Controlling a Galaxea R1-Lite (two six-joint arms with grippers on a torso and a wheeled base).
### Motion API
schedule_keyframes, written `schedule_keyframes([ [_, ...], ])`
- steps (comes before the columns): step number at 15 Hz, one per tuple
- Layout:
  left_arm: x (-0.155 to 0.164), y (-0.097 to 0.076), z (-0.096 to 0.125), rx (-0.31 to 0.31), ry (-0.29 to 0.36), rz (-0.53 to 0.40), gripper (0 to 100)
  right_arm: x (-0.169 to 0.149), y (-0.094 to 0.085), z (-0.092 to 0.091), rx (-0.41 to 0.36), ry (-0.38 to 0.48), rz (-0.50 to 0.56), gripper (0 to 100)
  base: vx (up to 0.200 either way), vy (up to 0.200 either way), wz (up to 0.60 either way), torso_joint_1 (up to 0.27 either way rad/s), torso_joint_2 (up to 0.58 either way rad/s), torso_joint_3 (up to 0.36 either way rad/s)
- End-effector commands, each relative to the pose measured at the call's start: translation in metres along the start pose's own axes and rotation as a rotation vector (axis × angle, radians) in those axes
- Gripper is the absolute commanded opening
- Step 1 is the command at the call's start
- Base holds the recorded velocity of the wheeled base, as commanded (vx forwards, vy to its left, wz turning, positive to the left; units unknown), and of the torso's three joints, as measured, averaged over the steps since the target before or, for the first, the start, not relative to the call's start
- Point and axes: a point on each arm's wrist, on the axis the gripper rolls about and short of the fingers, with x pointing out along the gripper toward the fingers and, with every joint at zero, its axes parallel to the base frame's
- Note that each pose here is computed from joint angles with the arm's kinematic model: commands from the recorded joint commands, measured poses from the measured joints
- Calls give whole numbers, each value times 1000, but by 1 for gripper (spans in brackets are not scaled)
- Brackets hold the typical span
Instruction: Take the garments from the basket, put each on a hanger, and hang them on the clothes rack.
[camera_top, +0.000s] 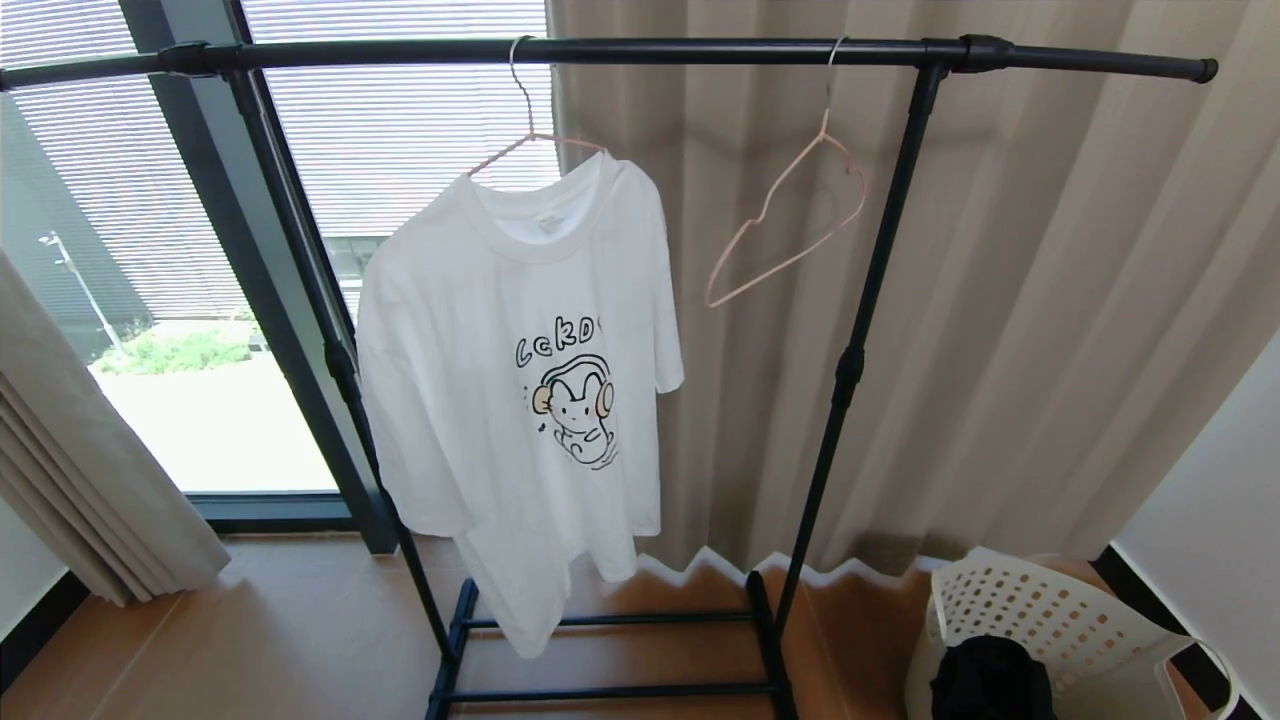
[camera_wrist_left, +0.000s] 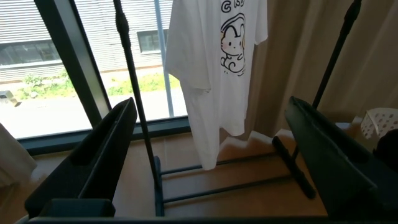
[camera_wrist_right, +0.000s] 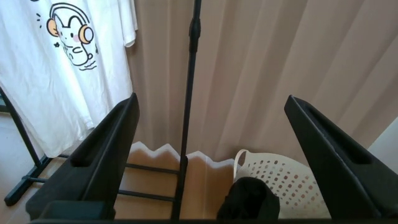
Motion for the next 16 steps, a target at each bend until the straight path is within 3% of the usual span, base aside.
schedule_keyframes([
  [1, 0, 0, 0, 0, 1, 0, 100, 0, 0, 0, 0, 0, 0, 100, 0, 0, 0, -163, 491, 334],
  [12, 0, 0, 0, 0, 1, 0, 100, 0, 0, 0, -2, 0, 0, 100, 0, 0, 0, -100, 449, 349],
  [16, 0, 0, 0, 0, 1, 0, 100, 0, 0, 0, -2, 2, 0, 100, 0, 0, 0, -13, 88, 81],
])
